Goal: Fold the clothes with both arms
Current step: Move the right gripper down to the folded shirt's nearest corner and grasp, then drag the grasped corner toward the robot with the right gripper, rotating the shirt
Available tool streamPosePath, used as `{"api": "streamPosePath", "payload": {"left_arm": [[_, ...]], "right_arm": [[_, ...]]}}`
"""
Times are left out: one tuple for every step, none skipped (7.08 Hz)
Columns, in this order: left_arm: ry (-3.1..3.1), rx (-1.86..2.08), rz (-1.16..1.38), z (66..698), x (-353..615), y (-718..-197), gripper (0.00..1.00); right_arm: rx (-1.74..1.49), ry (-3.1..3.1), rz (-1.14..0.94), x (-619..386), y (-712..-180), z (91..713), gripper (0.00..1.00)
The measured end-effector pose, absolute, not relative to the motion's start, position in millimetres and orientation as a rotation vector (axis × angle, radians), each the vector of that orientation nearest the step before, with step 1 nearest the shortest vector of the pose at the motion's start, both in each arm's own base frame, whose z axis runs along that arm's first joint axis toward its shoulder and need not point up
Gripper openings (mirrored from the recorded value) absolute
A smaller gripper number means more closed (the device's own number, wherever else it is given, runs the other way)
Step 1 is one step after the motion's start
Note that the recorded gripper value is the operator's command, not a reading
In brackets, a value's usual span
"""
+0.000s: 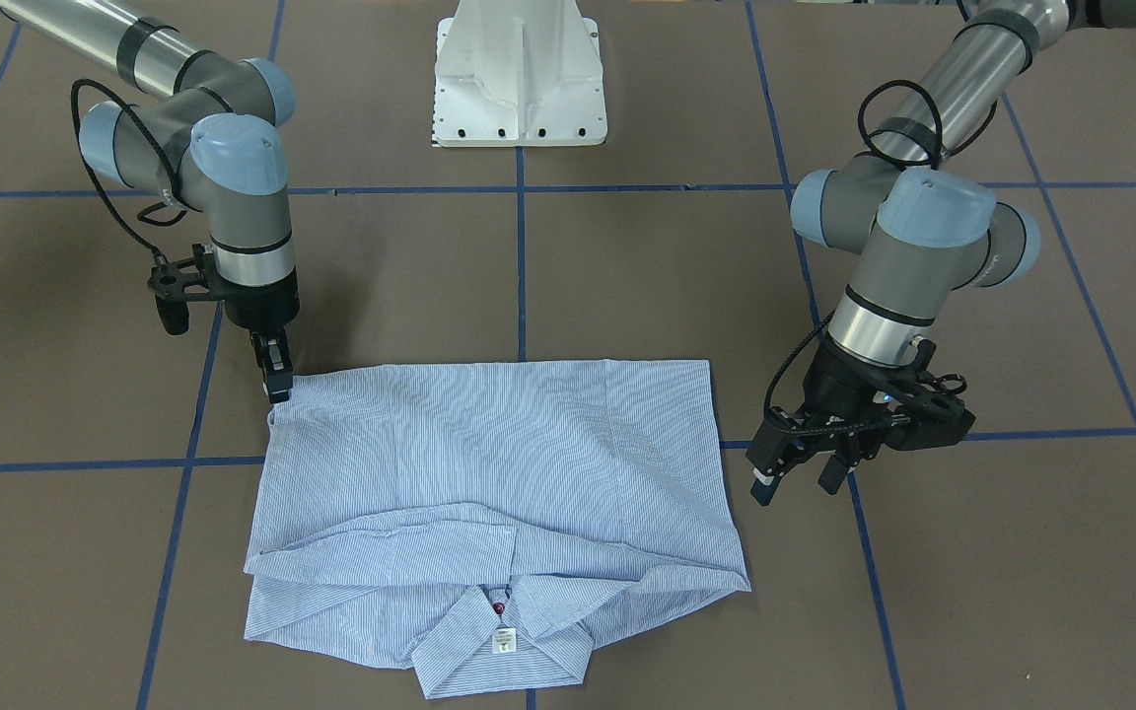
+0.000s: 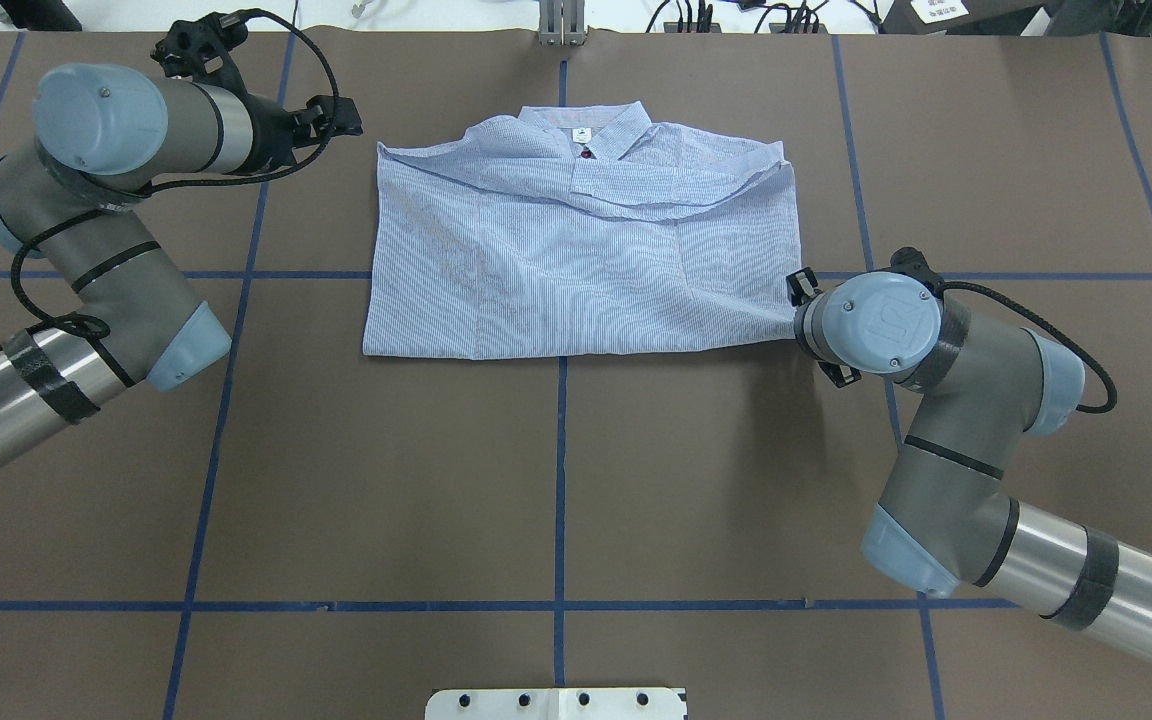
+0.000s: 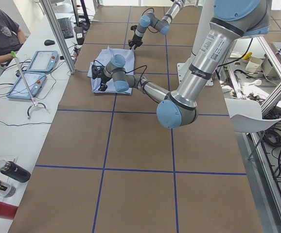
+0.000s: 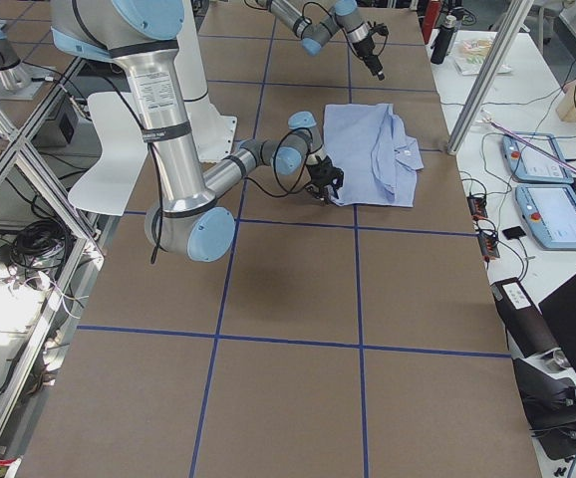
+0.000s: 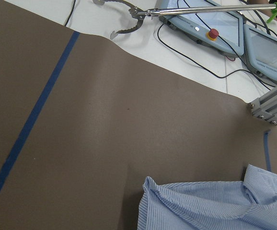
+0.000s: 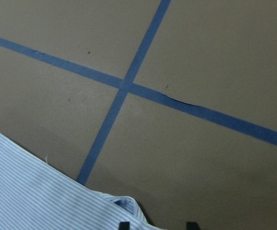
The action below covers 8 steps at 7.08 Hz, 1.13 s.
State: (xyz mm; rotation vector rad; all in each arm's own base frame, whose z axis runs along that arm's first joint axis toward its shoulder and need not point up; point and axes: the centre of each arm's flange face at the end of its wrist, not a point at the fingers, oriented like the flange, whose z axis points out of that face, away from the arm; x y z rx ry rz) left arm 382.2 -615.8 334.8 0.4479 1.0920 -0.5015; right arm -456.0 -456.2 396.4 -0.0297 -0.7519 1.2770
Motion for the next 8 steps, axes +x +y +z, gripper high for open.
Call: {"api": "streamPosePath", "payload": {"left_arm": [[1.093,0.447,-0.503,334.5,382.1,-615.6,1.0],[1.095,0.446,-0.504,333.8,382.0,-615.5,1.0],[1.097,0.446,-0.504,333.3,382.1,-615.3,1.0],[1.103,0.447,-0.501,330.4,381.5,-614.0,1.0],[1.125,0.451,-0.486,319.5,380.7,-608.4,1.0],[1.165,0.442,-0.457,303.8,379.5,-598.3,1.0],[1.206,0.42,-0.422,290.2,378.9,-586.8,1.0],[1.248,0.394,-0.388,276.2,382.9,-571.5,1.0]], "right_arm": [[-0.034,-0.755,1.271,-455.8,-455.9,394.7,0.0],[-0.041,-0.761,1.266,-452.5,-454.1,388.5,0.0],[-0.047,-0.755,1.261,-445.3,-447.9,378.2,0.0],[-0.066,-0.736,1.238,-435.1,-427.9,361.6,0.0],[-0.106,-0.718,1.179,-428.3,-386.8,341.9,0.0],[-0.154,-0.695,1.097,-427.9,-336.9,322.6,0.0],[-0.246,-0.659,0.998,-428.8,-283.8,300.8,0.0],[-0.381,-0.609,0.881,-429.8,-227.6,280.4,0.77]]}}
